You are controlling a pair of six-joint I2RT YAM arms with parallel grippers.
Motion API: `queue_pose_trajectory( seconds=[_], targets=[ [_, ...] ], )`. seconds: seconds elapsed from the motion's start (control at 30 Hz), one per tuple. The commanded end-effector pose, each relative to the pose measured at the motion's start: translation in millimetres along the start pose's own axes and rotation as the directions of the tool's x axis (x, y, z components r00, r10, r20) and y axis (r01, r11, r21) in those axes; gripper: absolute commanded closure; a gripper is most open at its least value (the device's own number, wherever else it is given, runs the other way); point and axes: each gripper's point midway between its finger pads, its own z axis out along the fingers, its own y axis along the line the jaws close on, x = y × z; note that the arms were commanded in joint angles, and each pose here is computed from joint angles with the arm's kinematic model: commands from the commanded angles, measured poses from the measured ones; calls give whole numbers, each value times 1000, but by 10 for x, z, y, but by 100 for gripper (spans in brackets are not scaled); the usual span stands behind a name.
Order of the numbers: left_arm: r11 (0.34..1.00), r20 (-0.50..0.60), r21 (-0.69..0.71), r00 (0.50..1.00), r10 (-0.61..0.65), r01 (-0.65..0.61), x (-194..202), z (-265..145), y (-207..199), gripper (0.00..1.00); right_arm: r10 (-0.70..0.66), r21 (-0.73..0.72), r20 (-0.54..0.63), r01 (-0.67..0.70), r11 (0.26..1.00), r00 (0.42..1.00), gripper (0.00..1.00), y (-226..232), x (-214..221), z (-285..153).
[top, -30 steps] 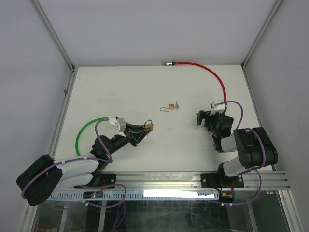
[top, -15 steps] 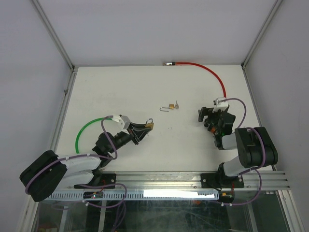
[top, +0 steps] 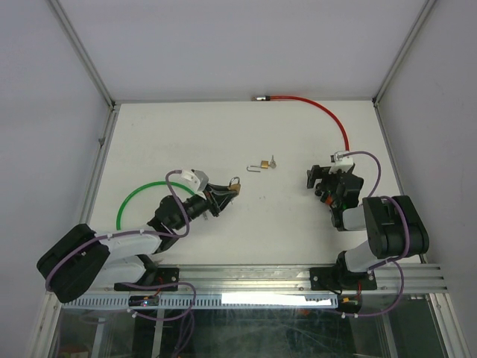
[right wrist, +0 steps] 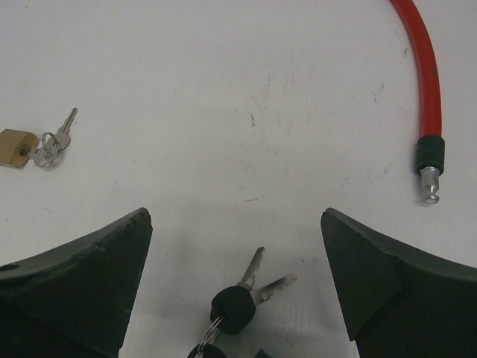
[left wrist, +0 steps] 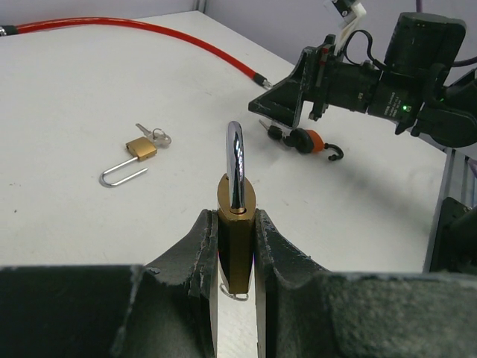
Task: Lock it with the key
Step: Place the key at the center of the board.
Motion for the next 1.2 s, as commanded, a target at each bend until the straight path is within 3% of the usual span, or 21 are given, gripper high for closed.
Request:
queue_pose_trajectory(
  seconds=[0.0, 0.7, 1.17],
  targets=[
    [1000, 103, -8, 995, 7, -7, -353, 155, 3, 100, 5, 22, 76, -7, 1000, 997, 0, -50, -231, 75],
    [999, 95, -32, 995, 24, -21, -276, 92, 57, 100, 6, 23, 71, -7, 1000, 997, 0, -50, -222, 72],
    [997, 60, 70, 998, 15, -20, -144, 118, -95, 100, 6, 24, 72, -7, 1000, 997, 0, -52, -226, 72]
  ],
)
